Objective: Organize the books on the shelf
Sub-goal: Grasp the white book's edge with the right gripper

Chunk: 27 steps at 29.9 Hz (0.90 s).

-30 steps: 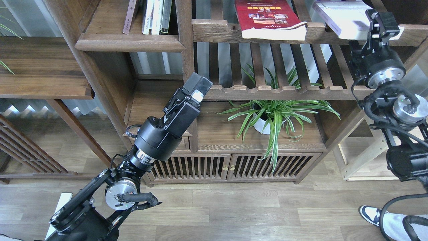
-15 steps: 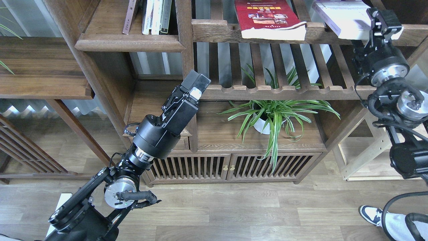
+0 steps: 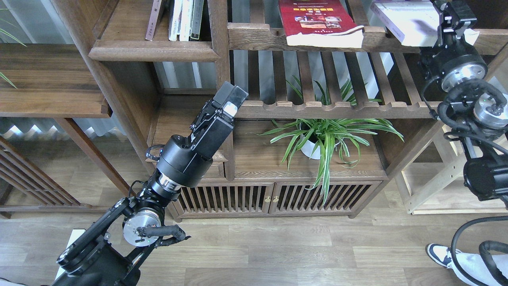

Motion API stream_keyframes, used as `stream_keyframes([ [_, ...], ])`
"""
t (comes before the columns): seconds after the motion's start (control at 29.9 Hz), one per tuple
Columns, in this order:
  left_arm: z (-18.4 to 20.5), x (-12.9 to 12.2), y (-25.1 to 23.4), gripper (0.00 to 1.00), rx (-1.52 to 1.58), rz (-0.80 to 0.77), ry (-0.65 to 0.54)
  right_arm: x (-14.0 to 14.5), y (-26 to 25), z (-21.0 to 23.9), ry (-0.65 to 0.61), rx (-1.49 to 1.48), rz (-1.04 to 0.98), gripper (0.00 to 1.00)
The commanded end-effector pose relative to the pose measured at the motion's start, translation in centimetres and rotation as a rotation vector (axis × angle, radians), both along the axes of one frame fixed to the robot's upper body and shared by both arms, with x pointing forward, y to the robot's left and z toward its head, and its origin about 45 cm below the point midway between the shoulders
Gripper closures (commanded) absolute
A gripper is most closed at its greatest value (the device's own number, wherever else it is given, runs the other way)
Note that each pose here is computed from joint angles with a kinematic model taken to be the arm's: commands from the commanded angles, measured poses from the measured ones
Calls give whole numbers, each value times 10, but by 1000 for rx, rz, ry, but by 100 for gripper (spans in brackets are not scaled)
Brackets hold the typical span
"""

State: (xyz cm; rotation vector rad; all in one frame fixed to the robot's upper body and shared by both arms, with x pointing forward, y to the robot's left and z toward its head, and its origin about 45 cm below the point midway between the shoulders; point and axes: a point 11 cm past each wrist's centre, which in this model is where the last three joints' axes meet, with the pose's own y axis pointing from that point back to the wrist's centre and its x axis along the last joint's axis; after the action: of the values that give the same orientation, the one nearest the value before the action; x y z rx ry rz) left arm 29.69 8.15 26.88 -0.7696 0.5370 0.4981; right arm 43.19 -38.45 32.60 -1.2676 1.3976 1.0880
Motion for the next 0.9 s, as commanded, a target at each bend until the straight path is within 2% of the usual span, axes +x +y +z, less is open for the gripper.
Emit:
stream_keyframes([
  [0.0,0,0,0,1,-1,0,-1,0,-2,2,-5,5,-7,33],
  [0.17,1,0,0,1,-1,-1,-3,0,-4,2,-7,9,-12,46],
  [0.6,1,0,-1,1,-1,-2,-4,0,-2,3,-29,26,-14,67],
  [0.87,2,0,0,1,-2,-2,-5,-1,-3,6,-88,39,-18,85],
])
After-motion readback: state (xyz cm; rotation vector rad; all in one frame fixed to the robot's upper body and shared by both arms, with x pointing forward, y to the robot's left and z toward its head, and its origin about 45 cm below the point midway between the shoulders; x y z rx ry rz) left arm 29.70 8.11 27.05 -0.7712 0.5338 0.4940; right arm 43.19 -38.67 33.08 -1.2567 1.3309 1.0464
